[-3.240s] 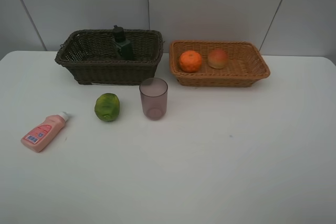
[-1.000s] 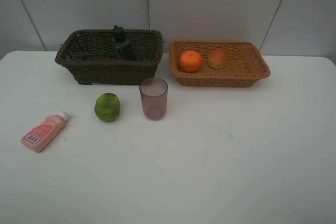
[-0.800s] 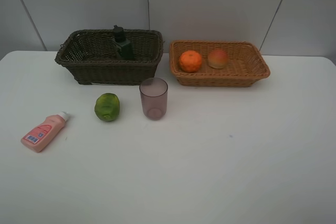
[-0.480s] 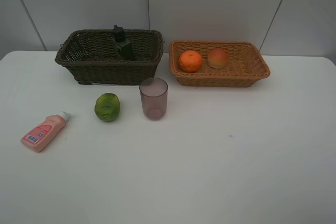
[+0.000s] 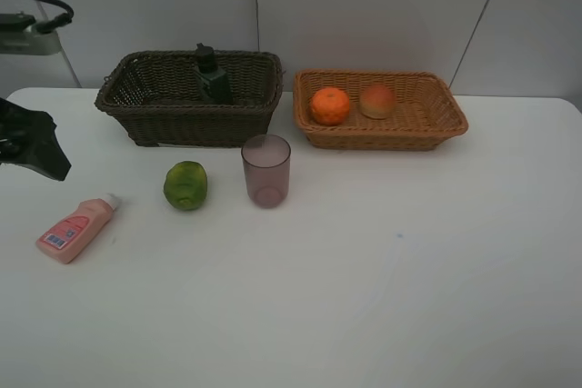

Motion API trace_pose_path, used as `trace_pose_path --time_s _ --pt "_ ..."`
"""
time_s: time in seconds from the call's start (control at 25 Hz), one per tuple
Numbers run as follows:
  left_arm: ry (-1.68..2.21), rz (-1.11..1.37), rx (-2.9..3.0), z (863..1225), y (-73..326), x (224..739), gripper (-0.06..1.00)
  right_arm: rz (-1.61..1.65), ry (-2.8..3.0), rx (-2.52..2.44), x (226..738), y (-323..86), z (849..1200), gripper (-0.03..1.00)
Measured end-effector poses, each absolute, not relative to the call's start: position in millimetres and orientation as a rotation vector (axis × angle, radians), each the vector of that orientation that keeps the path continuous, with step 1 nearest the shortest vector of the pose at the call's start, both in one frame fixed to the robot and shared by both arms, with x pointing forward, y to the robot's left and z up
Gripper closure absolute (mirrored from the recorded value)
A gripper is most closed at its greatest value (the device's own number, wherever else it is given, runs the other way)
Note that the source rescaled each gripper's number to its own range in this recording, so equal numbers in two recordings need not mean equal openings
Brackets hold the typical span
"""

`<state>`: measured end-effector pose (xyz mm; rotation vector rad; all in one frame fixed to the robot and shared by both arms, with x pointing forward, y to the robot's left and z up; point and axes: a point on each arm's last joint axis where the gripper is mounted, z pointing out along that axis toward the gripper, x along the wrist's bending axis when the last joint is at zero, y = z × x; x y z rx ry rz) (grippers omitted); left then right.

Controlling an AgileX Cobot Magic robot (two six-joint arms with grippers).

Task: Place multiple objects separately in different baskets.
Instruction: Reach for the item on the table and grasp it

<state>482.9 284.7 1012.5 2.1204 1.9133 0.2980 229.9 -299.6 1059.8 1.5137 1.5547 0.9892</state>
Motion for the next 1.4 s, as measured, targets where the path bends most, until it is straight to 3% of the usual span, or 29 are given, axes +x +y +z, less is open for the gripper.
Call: trace_pose_path --time_s 0.92,1.4 --pt "1.714 0.275 2.504 909.9 289.3 529.8 -0.03 0.989 1.555 1.514 229.9 -299.6 1059.8 -0.03" --pt "1.717 0.311 2.419 890.9 287.3 518.0 -0.03 0.989 1.555 1.514 229.9 -299.6 1059.8 -0.03"
